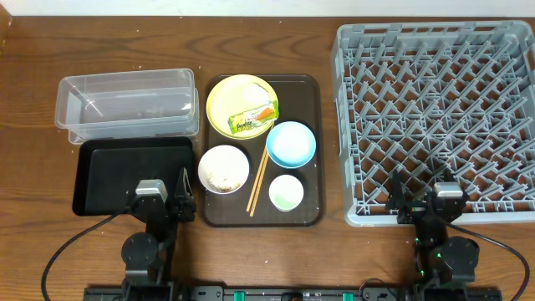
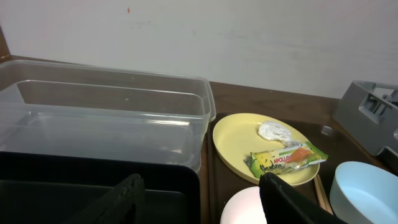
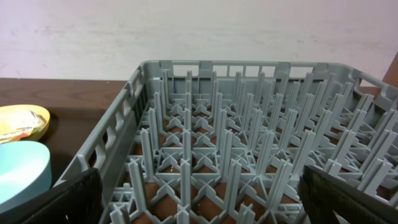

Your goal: Sort waste into correct bins and load items into the dishwasher rack

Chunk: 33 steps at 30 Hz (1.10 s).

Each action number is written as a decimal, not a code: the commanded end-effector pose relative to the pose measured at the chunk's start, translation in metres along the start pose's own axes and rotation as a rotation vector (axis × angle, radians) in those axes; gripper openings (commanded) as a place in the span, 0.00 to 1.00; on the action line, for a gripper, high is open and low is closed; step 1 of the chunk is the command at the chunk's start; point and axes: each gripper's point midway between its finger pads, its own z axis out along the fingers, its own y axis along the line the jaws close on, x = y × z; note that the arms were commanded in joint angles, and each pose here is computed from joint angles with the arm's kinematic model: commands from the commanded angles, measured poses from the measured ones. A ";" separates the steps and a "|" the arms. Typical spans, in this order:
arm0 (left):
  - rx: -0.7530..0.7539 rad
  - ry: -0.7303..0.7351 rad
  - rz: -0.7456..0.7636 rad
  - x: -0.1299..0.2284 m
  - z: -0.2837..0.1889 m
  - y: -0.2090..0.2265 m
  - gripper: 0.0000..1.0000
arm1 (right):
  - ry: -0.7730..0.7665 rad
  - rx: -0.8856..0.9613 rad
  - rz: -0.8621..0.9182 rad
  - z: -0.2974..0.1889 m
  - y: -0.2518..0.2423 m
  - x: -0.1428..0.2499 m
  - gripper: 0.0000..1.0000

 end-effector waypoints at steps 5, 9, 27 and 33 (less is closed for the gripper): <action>-0.003 0.054 0.012 0.015 0.000 0.002 0.62 | 0.006 0.006 -0.014 0.000 -0.001 0.002 0.99; -0.003 0.054 0.012 0.015 0.000 0.002 0.62 | 0.000 0.005 -0.014 0.000 -0.001 0.000 0.99; -0.015 0.064 -0.052 0.017 0.001 0.004 0.62 | 0.016 0.011 0.036 0.001 -0.002 0.004 0.99; -0.025 0.121 -0.052 0.024 0.002 0.005 0.62 | 0.056 0.026 0.051 0.003 -0.005 0.009 0.99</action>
